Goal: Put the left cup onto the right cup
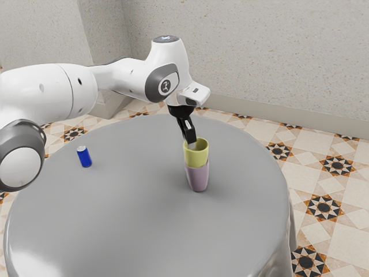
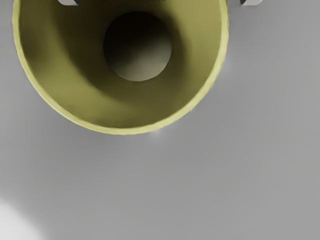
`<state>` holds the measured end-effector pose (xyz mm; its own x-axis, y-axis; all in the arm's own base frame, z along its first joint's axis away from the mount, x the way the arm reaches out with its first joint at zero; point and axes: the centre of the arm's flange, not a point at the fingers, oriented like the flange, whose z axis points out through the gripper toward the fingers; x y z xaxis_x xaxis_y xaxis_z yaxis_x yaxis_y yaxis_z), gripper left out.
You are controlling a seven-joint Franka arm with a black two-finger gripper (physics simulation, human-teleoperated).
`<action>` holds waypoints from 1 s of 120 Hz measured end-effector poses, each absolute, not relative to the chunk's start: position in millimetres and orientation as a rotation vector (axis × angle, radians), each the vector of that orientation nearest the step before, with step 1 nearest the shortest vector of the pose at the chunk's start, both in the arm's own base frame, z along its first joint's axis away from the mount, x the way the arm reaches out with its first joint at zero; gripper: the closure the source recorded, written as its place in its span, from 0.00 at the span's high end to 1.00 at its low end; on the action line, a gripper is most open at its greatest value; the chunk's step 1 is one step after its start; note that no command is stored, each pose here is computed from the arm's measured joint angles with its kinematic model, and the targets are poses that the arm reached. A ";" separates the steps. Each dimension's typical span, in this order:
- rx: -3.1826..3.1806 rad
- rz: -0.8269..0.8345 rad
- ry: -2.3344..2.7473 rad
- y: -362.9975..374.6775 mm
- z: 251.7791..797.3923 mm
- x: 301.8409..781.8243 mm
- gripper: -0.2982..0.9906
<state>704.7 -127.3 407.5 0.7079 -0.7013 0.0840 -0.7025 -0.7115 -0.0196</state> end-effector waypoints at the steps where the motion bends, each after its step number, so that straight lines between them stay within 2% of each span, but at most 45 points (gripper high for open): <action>1: 2.890 0.133 -1.188 -127.3 407.5 704.7 0.56; 18: 2.890 0.140 -1.189 -127.7 410.5 704.3 0.65; 40: 2.892 0.187 -1.195 -128.0 437.7 699.0 0.71; 87: 2.911 0.259 -1.128 -99.6 532.6 655.5 0.74; 120: 3.015 0.218 -0.777 -13.2 611.6 609.1 0.75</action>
<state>609.1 -13.2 611.6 0.8662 -0.4797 0.1402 -0.4826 -0.8757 -0.0147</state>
